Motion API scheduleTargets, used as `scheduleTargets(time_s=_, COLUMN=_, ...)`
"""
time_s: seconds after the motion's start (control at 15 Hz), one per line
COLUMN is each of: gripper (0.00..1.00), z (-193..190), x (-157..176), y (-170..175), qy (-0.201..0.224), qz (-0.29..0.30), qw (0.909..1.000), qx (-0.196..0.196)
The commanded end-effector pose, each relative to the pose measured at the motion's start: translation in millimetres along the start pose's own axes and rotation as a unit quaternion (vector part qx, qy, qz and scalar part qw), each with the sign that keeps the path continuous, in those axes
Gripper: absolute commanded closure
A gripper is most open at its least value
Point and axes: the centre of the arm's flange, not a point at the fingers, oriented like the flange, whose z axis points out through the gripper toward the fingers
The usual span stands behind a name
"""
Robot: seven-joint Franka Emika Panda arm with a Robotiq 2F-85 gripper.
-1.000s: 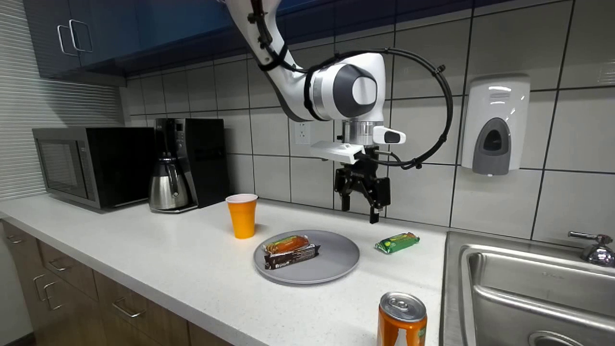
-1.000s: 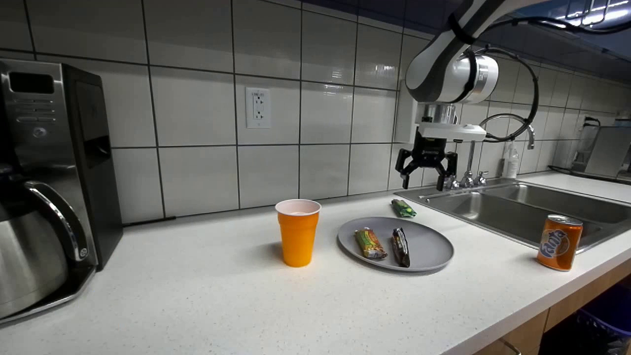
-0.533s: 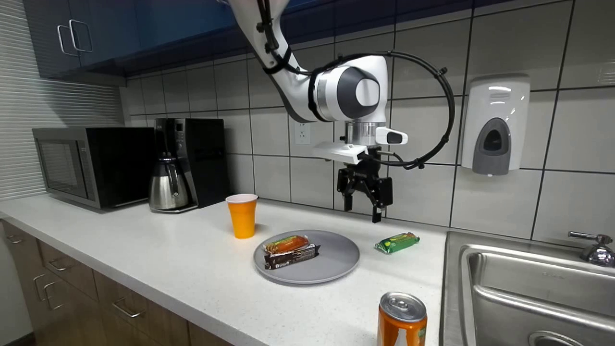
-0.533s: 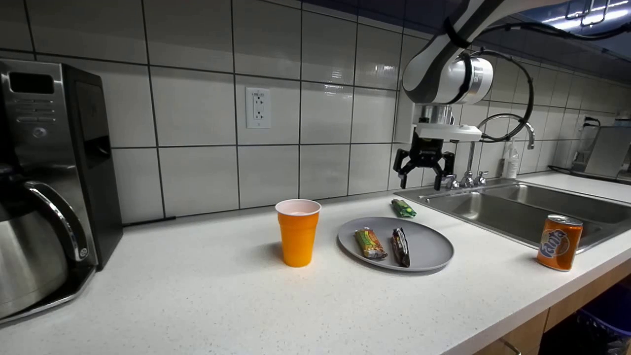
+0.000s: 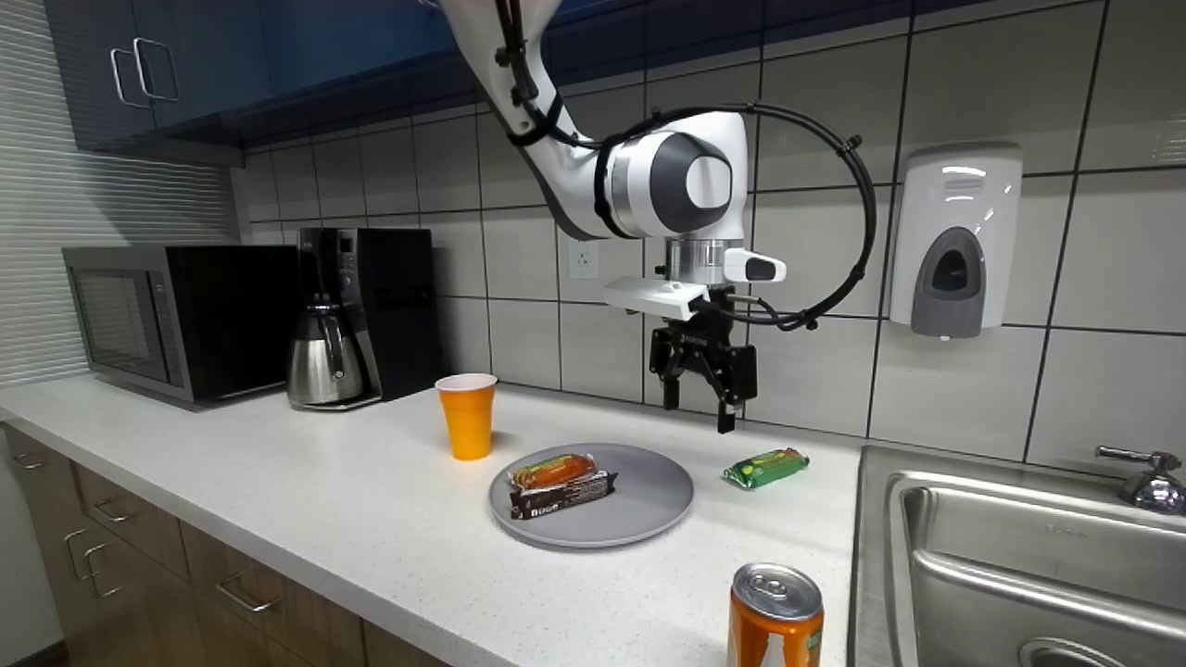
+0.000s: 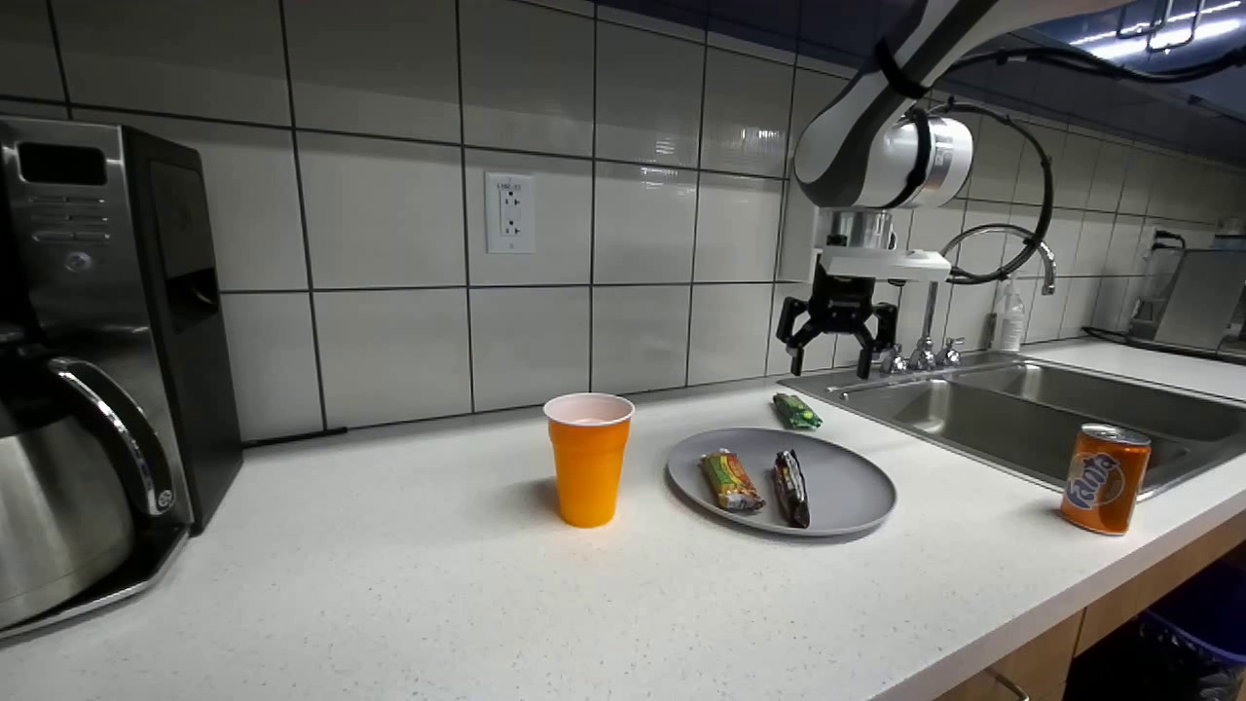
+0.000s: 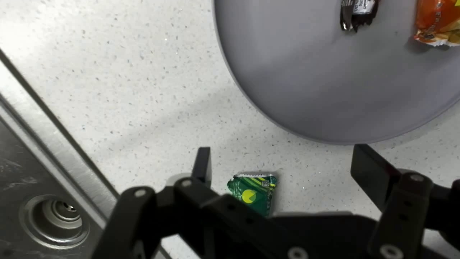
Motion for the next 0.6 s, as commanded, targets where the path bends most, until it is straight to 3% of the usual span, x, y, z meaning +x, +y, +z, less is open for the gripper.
scheduleTargets(time_s=0.0, gripper=0.0, z=7.2, x=8.4, y=-1.3, qy=0.002, qz=0.007, qw=1.0, qx=-0.001)
scheduleTargets(time_s=0.53, gripper=0.0, z=34.3, x=39.3, y=-4.5, qy=0.001, qz=0.017, qw=0.9998, qx=-0.01)
